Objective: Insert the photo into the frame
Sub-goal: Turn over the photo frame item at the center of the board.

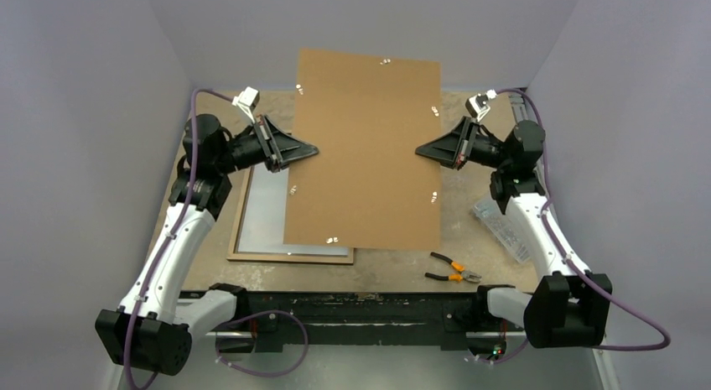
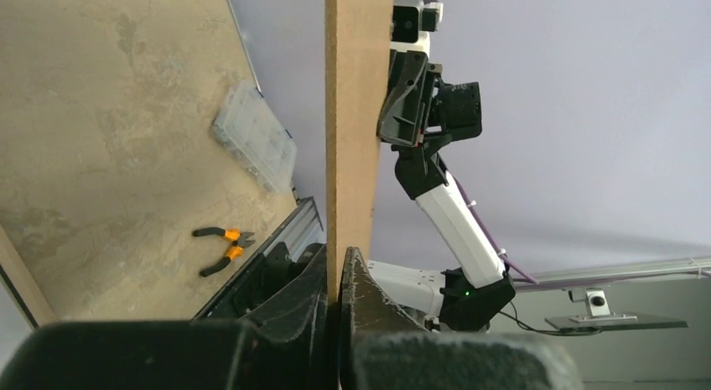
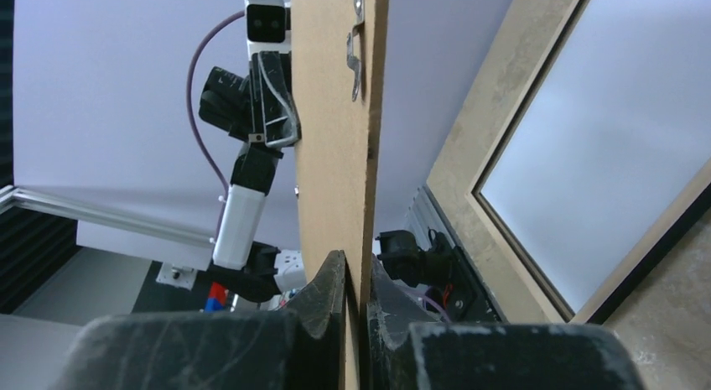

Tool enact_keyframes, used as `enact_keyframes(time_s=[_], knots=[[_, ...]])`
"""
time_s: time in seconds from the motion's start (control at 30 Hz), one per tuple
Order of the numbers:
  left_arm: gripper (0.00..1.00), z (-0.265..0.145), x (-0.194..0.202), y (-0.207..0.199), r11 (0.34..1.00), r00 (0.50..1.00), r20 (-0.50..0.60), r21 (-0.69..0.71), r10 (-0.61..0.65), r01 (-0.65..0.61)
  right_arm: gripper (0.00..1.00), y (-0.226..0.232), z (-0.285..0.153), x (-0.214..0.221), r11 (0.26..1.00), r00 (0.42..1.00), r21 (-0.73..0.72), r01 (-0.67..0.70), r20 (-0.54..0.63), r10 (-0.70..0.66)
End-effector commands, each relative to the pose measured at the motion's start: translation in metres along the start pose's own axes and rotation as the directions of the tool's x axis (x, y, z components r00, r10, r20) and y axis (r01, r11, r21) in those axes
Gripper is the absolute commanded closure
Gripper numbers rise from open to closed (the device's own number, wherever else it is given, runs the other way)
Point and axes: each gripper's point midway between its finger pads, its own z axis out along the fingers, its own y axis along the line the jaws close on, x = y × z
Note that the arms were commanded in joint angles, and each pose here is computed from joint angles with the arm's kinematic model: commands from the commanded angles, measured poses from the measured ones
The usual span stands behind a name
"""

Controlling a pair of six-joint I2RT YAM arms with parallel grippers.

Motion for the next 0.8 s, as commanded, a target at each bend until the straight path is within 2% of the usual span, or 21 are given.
enact_keyframes(time_s=[0.0, 0.07, 0.23, 0.27, 0.33, 0.43, 0.63, 0.77], knots=[[0.93, -0.001, 0.003, -0.002, 0.999, 0.999, -0.029, 0.010, 0.039, -0.039, 1.00, 0.050, -0.003, 0.009, 0.982, 0.985, -0.099, 0.161, -0.039, -0.166], [0.79, 0.000, 0.003, 0.003, 0.999, 0.999, -0.027, -0.008, 0.039, -0.039, 1.00, 0.051, -0.003, 0.008, 0.982, 0.985, -0.098, 0.164, -0.037, -0.168], [0.24, 0.002, 0.004, 0.025, 0.997, 0.999, -0.040, -0.079, 0.023, -0.026, 1.00, 0.043, -0.002, 0.005, 0.988, 0.989, -0.049, 0.146, -0.030, -0.148], [0.19, 0.002, 0.005, 0.033, 0.994, 0.999, -0.044, -0.110, 0.010, -0.015, 1.00, 0.039, -0.002, 0.003, 0.989, 0.989, -0.024, 0.147, -0.022, -0.148], [0.13, 0.002, 0.007, 0.052, 0.983, 0.998, -0.054, -0.182, -0.008, -0.002, 1.00, 0.027, -0.002, -0.004, 0.989, 0.991, 0.064, 0.133, 0.011, -0.134], [0.10, 0.000, 0.011, 0.086, 0.952, 0.997, -0.066, -0.305, -0.031, 0.010, 1.00, 0.010, -0.007, -0.013, 0.968, 0.988, 0.208, 0.137, 0.045, -0.149], [0.09, 0.000, 0.024, 0.145, 0.885, 0.986, -0.109, -0.461, -0.124, 0.060, 1.00, -0.022, -0.025, -0.026, 0.877, 0.981, 0.467, 0.118, 0.085, -0.177], [0.12, 0.006, 0.033, 0.172, 0.848, 0.977, -0.137, -0.526, -0.162, 0.067, 1.00, -0.036, -0.041, -0.033, 0.803, 0.970, 0.585, 0.117, 0.107, -0.219]])
